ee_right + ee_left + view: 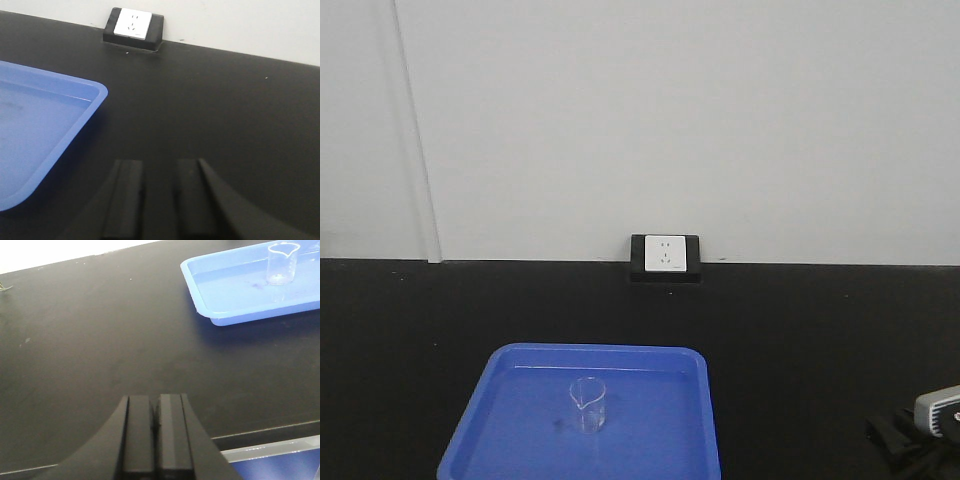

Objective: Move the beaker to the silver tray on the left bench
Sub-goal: 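Lower the open right gripper around the beaker and close it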

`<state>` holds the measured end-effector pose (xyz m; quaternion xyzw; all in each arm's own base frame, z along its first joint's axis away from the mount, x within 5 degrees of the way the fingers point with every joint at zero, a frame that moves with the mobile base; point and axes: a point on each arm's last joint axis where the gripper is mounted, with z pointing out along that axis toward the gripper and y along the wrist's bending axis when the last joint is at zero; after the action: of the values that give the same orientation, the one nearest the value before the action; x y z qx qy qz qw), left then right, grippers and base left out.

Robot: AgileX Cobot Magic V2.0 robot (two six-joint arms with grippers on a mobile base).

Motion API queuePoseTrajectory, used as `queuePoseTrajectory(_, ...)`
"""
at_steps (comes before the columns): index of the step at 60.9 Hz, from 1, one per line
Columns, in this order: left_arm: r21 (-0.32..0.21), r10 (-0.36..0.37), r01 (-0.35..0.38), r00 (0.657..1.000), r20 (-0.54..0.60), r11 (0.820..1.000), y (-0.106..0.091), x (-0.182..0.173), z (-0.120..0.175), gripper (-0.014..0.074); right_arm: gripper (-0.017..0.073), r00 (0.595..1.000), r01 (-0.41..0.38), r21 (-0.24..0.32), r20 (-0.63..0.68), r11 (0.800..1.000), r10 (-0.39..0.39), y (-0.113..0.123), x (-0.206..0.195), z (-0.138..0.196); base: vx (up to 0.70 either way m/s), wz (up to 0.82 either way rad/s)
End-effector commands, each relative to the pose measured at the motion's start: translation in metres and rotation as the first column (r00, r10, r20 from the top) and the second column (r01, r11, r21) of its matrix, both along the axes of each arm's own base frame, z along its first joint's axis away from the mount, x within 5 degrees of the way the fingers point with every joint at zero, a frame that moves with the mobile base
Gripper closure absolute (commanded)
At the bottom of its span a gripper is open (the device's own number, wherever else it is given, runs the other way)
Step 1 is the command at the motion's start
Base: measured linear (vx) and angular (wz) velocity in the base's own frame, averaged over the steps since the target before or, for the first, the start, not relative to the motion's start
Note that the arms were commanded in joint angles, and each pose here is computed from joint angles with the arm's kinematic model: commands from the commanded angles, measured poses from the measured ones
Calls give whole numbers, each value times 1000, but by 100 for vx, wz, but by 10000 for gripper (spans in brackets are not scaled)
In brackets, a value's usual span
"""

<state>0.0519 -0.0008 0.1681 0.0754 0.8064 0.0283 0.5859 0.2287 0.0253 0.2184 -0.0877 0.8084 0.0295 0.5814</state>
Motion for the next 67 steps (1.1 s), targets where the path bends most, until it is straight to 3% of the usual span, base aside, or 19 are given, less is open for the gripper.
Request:
queuePoseTrajectory(1,-11,-15,16,998,67,1000,-1,2,1,592,116,985,-23,65,172,998,11,3,14,17,0,0)
queuePoseTrajectory(8,-11,-15,16,998,67,1000,-1,2,1,592,-43,981,-92,158,185,983,62,16,23,6,0,0)
queuePoseTrajectory(14,-11,-15,16,998,67,1000,-1,2,1,592,-102,966,-228,153,164,962,202,43,32,-7,0,0)
queuePoseTrajectory(22,-11,-15,16,998,67,1000,-1,2,1,592,-88,934,-351,167,131,921,332,88,51,-27,0,0)
queuePoseTrajectory(43,-11,-15,16,998,67,1000,-1,2,1,592,-30,868,-495,198,170,846,467,192,118,-59,0,0)
queuePoseTrajectory(67,-11,-15,16,998,67,1000,-1,2,1,592,-30,873,-487,178,134,855,469,233,175,-88,0,0)
